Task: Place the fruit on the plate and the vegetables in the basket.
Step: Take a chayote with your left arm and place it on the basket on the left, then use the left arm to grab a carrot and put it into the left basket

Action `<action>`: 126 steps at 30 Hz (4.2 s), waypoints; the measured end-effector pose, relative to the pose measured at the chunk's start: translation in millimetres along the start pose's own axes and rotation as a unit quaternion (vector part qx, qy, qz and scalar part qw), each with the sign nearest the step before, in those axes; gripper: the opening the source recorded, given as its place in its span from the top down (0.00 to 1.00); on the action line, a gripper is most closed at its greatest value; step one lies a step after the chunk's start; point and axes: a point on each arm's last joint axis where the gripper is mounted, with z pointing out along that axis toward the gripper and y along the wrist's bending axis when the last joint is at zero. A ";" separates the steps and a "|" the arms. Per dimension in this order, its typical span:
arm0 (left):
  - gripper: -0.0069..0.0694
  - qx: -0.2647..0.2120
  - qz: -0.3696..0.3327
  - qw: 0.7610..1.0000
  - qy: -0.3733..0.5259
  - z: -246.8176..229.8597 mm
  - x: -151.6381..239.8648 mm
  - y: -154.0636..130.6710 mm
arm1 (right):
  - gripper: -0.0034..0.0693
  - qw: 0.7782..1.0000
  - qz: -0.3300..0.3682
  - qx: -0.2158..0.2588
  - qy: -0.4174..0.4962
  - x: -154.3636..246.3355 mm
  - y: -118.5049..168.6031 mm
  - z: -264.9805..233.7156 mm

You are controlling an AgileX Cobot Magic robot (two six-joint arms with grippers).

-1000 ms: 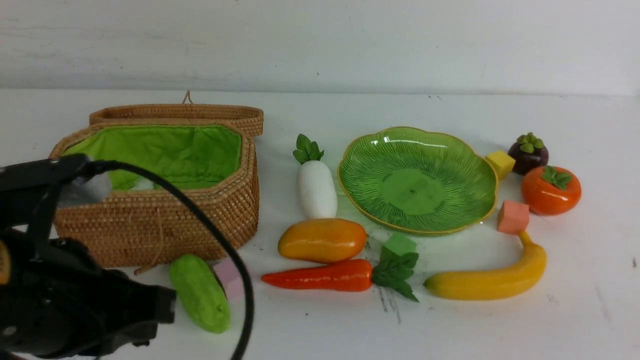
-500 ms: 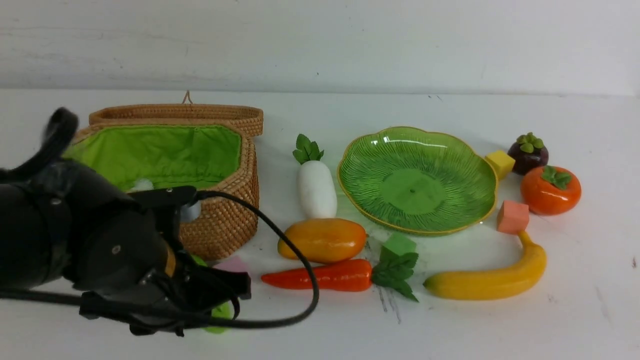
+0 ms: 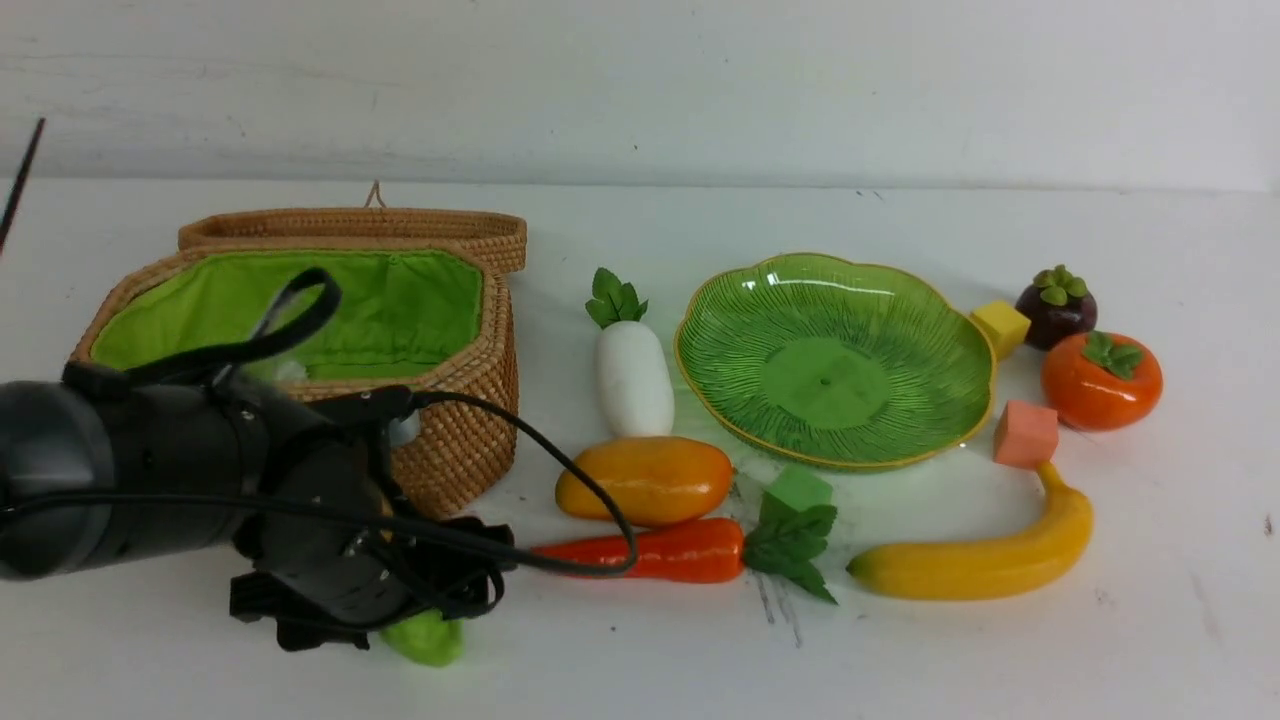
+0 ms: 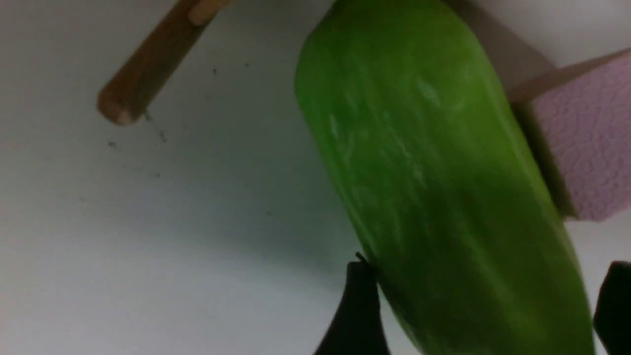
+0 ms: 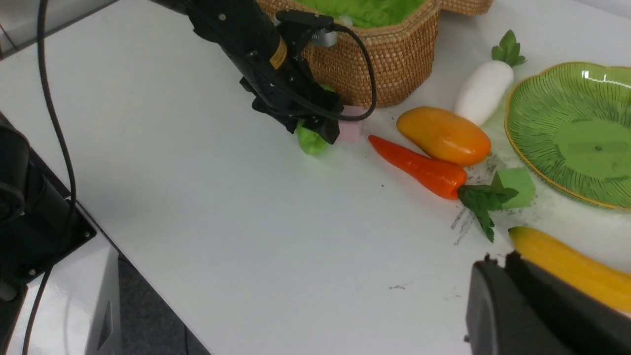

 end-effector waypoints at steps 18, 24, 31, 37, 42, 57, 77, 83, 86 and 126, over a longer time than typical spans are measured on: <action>0.35 -0.033 0.012 0.999 0.029 9.7 4.9 5.1 | 0.89 1.000 0.000 -0.005 0.019 3.5 0.9 -0.1; 0.35 -0.067 0.006 0.996 0.062 -1.7 9.7 11.2 | 0.89 1.000 -0.002 -0.005 0.019 3.5 0.9 -0.1; 0.35 -0.052 0.043 0.994 0.084 -60.3 24.4 6.1 | 0.88 1.000 -0.002 -0.005 0.019 3.5 0.9 -0.1; 0.35 0.083 0.182 0.980 0.015 -109.2 48.9 -35.1 | 0.87 0.999 0.010 0.039 0.006 1.2 -7.1 -0.3; 0.35 0.189 0.278 0.937 -0.091 -125.8 34.8 -92.9 | 0.86 0.992 0.064 0.109 -0.009 -0.4 -19.4 -2.1; 0.35 0.176 0.405 0.889 -0.124 -35.2 -40.4 -227.7 | 0.85 0.989 0.092 0.108 0.036 8.3 -18.8 -2.4; 0.35 -0.002 0.464 0.879 -0.109 -151.5 -102.0 -28.2 | 0.82 0.991 0.071 0.110 0.027 6.7 -19.4 -2.9; 0.35 -0.009 0.520 0.850 -0.090 -127.7 -129.9 18.0 | 0.82 0.992 0.069 0.100 0.009 3.2 -17.8 -2.3; 0.35 -0.027 0.534 0.840 -0.097 -122.4 -139.7 32.3 | 0.82 0.993 0.072 0.094 0.007 2.9 -16.7 -2.1; 0.79 0.110 0.604 0.786 0.079 -91.3 -3.3 -122.5 | 0.79 0.996 0.057 0.071 0.005 13.5 -4.0 -23.2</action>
